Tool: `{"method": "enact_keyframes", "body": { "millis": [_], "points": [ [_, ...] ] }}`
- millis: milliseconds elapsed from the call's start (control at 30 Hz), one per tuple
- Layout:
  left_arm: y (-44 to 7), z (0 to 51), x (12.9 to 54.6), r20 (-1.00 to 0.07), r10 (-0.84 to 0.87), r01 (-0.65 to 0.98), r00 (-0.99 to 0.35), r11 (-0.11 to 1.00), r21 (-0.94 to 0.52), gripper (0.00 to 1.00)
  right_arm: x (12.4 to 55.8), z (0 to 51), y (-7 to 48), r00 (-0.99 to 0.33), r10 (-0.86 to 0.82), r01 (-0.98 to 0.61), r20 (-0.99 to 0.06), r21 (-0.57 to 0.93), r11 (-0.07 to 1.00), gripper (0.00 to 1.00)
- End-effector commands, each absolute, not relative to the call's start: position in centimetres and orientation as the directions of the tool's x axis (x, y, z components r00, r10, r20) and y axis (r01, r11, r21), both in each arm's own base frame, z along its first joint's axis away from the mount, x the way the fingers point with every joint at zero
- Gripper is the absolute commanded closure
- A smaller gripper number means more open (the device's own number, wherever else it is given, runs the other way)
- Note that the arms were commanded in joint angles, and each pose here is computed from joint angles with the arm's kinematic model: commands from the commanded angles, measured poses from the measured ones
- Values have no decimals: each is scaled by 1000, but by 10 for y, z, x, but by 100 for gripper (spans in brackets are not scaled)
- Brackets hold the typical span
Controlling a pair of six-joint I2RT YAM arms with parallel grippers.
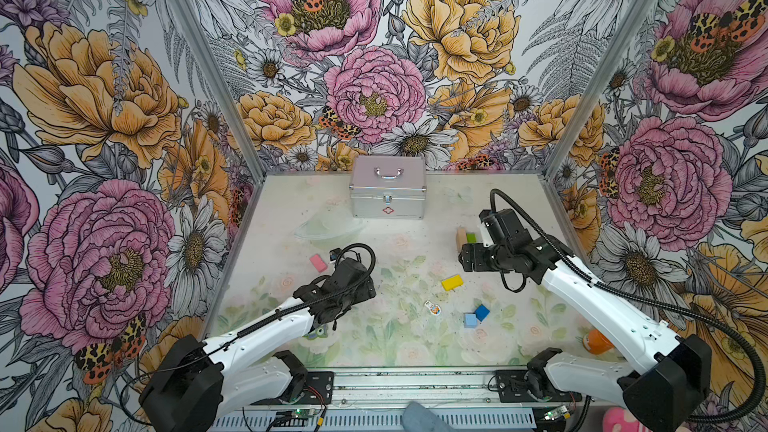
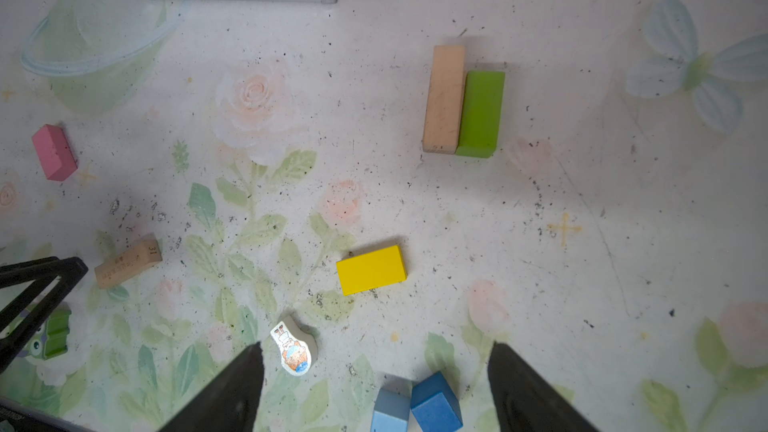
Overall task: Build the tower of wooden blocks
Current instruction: 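Lower the left gripper over the engraved wood plank while the right gripper hovers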
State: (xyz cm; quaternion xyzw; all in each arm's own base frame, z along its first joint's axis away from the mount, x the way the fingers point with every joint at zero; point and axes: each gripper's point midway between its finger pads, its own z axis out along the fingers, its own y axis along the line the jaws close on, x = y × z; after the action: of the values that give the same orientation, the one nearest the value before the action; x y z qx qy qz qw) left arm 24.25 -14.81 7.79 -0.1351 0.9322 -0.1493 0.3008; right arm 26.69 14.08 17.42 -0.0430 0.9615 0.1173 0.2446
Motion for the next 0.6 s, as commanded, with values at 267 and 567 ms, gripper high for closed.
{"method": "enact_keyframes", "body": {
  "millis": [267, 567],
  "points": [
    [-150, 61, 255, -510, -266, -68, -818, 925, -373, 14, 267, 178, 143, -870, -31, -159, -491, 221, 962, 13],
    [-166, 42, 257, -473, -228, -29, -851, 920, -392, 16, 264, 178, 143, -873, -22, -155, -488, 235, 960, 13]
  ]
}}
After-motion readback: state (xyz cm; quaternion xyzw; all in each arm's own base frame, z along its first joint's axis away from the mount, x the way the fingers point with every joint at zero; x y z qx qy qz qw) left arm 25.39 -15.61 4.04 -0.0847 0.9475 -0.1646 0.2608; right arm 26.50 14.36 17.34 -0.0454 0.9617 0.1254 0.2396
